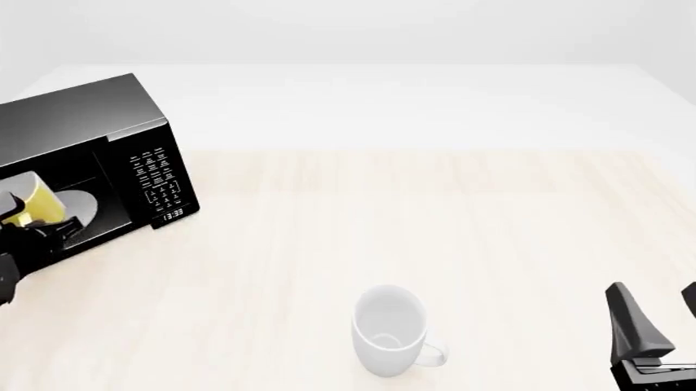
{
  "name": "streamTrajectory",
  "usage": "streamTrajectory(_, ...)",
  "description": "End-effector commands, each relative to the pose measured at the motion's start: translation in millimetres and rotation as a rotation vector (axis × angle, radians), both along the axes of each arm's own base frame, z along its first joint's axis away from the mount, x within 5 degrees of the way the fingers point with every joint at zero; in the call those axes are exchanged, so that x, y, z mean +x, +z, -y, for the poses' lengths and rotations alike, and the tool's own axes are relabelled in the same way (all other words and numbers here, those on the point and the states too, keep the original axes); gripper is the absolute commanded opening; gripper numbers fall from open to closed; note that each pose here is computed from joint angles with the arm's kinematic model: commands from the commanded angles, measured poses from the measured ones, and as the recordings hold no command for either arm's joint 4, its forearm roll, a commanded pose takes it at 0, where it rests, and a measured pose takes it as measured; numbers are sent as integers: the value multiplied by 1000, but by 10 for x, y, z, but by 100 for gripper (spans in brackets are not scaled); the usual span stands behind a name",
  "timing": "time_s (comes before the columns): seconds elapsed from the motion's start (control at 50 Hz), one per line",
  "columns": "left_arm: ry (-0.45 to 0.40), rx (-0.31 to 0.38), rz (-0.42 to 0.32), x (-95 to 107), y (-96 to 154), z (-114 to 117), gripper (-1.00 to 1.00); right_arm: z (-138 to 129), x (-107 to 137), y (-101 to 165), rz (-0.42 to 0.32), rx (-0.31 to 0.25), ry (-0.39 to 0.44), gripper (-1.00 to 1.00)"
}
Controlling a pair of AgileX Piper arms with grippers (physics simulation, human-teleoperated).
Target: Put the yellow and white mug in the microwave and close it.
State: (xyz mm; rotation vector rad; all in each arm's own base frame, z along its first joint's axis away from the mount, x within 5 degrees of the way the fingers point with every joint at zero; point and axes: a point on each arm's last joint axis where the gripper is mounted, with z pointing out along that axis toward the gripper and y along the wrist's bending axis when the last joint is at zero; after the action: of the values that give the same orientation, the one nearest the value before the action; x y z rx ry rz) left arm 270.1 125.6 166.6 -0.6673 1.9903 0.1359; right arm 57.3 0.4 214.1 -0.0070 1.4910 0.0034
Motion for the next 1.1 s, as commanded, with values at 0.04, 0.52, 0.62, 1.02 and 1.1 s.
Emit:
streamTrajectory(0.04, 13, 4, 22, 128, 97, -96, -100, 0, 0, 0, 0, 0, 0, 100)
streamTrajectory(0.52, 45, 7, 28, 362, 114, -328, -100, 0, 1, 0, -1, 0, 1, 100)
streamTrajectory(0.62, 60, 9, 26, 369, 95, -396, -100, -1, 1, 0, -1, 0, 1, 100)
streamTrajectory(1.02, 61, -6, -20, 483, -158, -478, -100, -1, 1, 0, -1, -1, 1, 100)
streamTrajectory(1.1, 63, -10, -30, 490, -208, -494, -100, -1, 1, 0, -1, -1, 1, 100)
